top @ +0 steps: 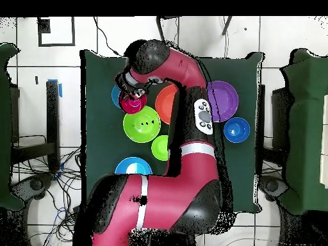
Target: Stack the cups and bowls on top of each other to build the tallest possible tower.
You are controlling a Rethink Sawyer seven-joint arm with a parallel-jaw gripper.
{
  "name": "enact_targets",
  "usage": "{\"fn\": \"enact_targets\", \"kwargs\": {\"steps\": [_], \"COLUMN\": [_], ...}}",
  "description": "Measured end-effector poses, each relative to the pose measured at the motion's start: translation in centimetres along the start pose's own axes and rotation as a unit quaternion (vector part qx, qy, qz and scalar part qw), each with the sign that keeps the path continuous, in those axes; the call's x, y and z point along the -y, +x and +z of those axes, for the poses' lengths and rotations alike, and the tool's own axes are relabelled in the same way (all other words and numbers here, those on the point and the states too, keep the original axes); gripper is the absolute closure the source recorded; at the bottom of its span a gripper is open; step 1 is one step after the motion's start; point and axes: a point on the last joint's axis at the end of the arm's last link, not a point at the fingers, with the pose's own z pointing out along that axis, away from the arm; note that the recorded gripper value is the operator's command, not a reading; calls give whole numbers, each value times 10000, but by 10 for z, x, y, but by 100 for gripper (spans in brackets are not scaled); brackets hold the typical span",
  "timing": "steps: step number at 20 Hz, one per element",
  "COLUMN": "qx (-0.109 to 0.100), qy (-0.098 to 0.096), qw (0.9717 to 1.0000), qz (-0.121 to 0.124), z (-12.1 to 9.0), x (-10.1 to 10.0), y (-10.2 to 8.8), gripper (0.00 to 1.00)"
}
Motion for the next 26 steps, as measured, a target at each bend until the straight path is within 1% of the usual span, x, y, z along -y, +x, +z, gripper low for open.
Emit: {"fn": "enact_targets", "kwargs": {"steps": [14,26], "qx": [-92,-53], "qy": [-73,-134], "qw": [9999,9999], "qz": [39,26], "z": [3,-1], "x": [-2,-5], "y": [-1,-4], "gripper": [100,100]}}
